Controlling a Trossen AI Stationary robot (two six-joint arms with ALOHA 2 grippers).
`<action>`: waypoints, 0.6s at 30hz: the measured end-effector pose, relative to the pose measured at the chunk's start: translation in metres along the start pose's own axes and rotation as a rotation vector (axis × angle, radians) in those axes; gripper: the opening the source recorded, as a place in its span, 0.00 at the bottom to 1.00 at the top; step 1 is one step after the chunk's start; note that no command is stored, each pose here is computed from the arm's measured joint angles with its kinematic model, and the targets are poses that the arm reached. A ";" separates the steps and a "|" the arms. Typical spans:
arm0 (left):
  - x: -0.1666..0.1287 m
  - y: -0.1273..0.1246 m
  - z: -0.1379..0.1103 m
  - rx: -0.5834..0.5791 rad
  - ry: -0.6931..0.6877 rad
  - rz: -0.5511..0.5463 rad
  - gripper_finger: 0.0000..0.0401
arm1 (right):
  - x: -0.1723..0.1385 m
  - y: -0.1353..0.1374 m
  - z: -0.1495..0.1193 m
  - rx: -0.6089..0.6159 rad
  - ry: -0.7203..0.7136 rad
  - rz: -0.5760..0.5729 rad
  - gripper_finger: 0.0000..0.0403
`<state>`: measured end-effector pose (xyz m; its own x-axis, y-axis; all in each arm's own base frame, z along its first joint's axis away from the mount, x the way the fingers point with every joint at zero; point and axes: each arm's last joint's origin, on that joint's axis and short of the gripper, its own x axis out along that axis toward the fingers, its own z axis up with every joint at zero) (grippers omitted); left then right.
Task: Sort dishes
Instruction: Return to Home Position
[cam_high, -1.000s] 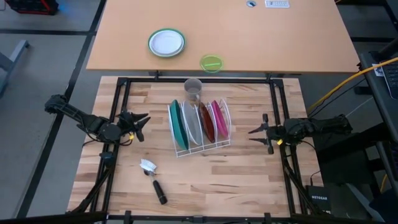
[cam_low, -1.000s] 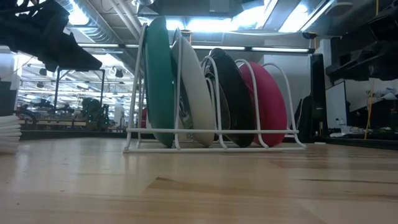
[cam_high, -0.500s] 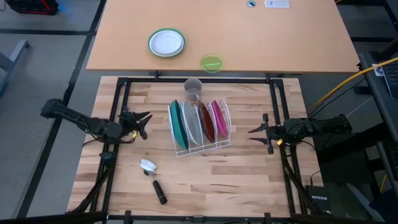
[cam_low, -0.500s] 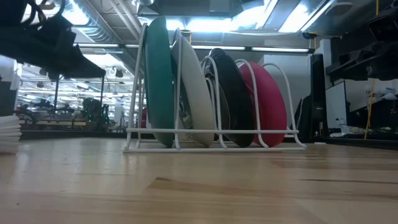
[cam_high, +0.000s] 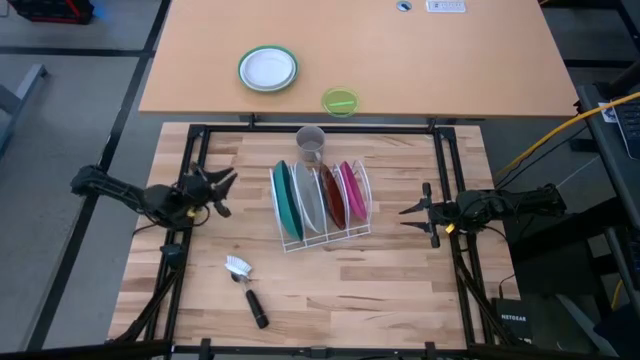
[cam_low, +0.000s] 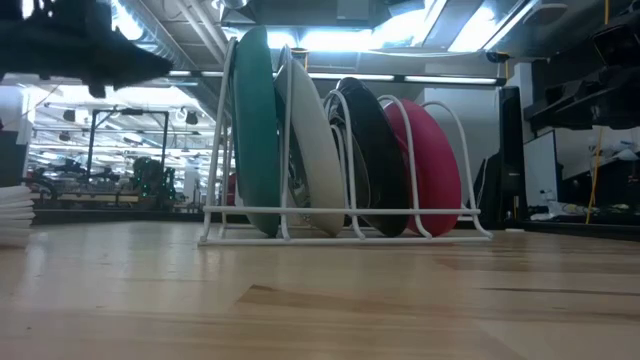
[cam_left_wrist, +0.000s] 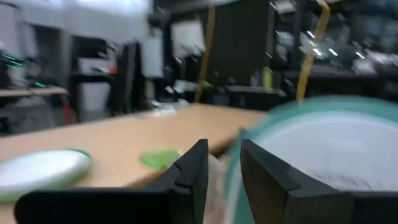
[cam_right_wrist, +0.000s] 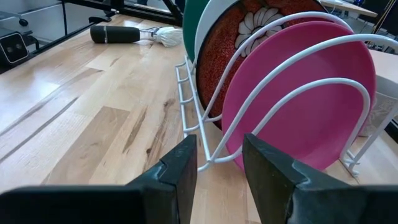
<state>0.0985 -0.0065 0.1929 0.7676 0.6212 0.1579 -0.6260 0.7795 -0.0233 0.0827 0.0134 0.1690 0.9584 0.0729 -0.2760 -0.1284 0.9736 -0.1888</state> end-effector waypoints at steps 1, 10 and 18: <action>-0.001 0.003 0.004 -0.004 -0.021 0.027 0.21 | 0.000 0.000 0.000 0.000 0.000 0.000 0.33; -0.010 0.016 0.012 0.015 -0.074 0.051 0.21 | 0.000 0.000 0.000 -0.037 0.003 0.000 0.33; -0.010 0.010 -0.020 0.030 0.130 0.011 0.21 | 0.000 -0.001 0.000 -0.101 0.005 -0.038 0.33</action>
<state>0.0872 -0.0036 0.1709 0.7709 0.6363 0.0289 -0.6367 0.7711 0.0059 0.0828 0.0123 0.1694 0.9617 0.0352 -0.2717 -0.1176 0.9488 -0.2932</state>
